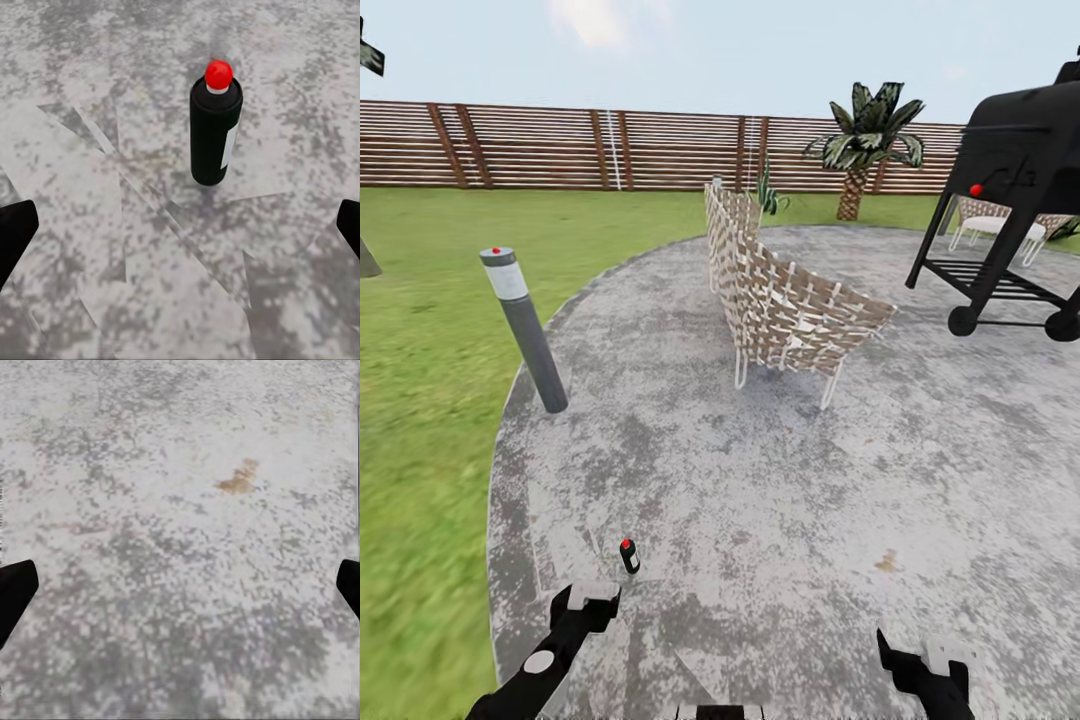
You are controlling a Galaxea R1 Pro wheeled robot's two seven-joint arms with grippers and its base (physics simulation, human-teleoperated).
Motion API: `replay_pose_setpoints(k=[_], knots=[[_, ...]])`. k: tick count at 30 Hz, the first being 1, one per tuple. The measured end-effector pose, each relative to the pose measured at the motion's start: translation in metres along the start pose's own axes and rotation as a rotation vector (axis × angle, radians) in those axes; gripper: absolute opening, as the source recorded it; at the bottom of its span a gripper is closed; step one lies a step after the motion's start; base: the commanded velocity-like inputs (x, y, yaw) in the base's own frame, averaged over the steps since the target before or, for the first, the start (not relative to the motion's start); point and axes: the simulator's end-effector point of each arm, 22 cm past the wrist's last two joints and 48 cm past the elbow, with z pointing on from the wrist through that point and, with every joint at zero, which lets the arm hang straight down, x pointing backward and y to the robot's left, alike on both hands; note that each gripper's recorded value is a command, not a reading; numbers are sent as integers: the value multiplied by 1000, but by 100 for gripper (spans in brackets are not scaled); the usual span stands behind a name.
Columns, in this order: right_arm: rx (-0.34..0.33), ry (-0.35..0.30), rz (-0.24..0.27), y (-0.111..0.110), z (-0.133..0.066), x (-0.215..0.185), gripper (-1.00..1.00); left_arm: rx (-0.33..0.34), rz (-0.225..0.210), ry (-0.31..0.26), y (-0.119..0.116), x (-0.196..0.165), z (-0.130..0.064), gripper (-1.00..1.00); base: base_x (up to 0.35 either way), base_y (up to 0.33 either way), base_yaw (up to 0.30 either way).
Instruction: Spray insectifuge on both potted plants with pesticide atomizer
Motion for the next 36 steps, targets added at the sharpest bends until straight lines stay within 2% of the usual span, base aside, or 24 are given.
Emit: replay_pose_setpoints(k=[4,6,20,30,36], knots=[[-9,-119,-18,4,1,-62,100,4,-1,11,-3,6,3,100,0,0,0],[-9,-127,-24,5,1,-73,100,5,-1,21,-4,12,3,100,0,0,0],[-13,-61,-40,8,10,-53,100,13,2,76,-8,46,8,100,0,0,-3],[-14,-55,-38,10,10,-51,100,6,2,80,-3,49,7,100,2,0,-248],[-13,-53,-40,9,11,-49,100,7,2,81,-4,51,7,100,58,0,-53]])
